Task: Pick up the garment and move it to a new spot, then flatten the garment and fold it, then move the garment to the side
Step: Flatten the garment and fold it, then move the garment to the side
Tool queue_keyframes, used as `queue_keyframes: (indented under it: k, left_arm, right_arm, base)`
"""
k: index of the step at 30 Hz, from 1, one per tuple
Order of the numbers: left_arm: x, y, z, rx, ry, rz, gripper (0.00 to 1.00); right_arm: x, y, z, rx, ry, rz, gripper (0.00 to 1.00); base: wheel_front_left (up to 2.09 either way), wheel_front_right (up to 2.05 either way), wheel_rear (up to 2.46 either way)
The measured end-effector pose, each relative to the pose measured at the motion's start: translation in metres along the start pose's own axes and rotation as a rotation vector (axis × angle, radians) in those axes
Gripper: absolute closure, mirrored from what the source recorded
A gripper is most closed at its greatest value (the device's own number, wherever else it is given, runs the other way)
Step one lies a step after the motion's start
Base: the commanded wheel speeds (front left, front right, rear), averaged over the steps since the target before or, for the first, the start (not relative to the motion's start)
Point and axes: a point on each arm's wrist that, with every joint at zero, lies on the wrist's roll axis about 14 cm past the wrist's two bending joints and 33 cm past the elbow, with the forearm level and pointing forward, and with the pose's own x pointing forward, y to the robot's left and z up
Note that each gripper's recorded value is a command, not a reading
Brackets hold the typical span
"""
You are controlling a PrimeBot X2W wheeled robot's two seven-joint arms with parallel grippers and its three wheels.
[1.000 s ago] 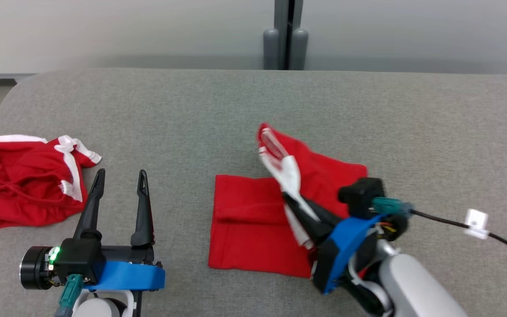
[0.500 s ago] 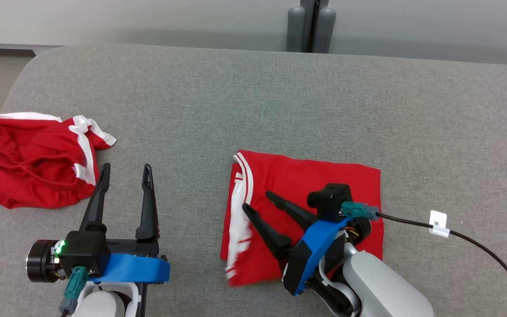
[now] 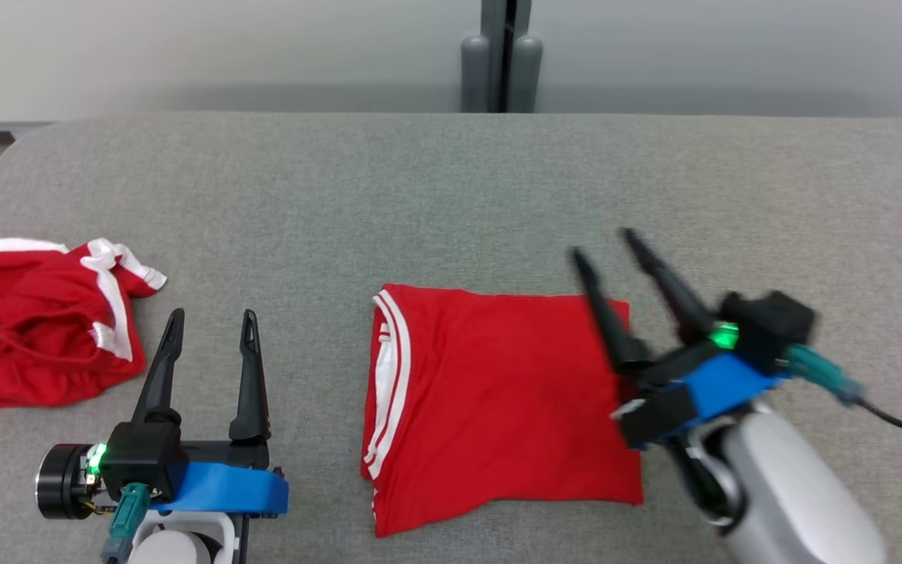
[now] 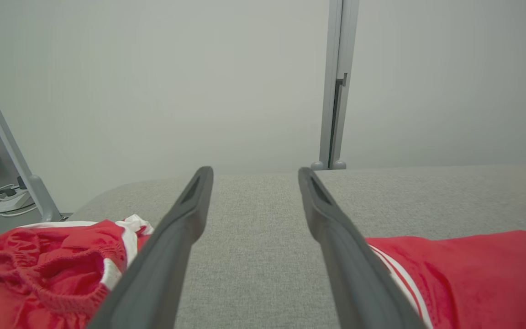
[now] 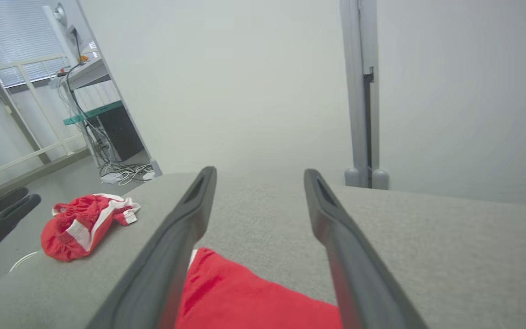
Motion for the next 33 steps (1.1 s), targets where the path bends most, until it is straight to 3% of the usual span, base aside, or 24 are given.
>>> queue_keyframes:
  k: [6,11,16,23,33]
  left_arm:
    - [-0.004,-0.005,-0.006,0.005,0.02,-0.023,0.0]
    - [-0.011,-0.007,-0.01,0.006,0.039,-0.04,0.0]
    - [-0.021,-0.01,-0.014,0.004,0.055,-0.056,0.0]
    - [-0.042,-0.007,-0.016,0.013,0.075,-0.06,0.0]
    - [-0.055,-0.008,-0.02,0.0,0.095,-0.061,0.0]
  right_arm:
    - [-0.061,-0.076,0.02,-0.082,-0.032,-0.257,0.0]
    - [-0.114,-0.107,0.027,-0.133,-0.002,-0.405,0.0]
    - [-0.146,-0.109,0.032,-0.143,0.019,-0.472,0.0]
    - [-0.171,-0.092,0.03,-0.127,0.056,-0.485,0.0]
    - [-0.185,-0.078,0.036,-0.144,0.069,-0.483,0.0]
  base:
    - [0.0,0.0,0.0]
    - [0.0,0.0,0.0]
    - [0.0,0.0,0.0]
    - [0.0,0.0,0.0]
    - [0.0,0.0,0.0]
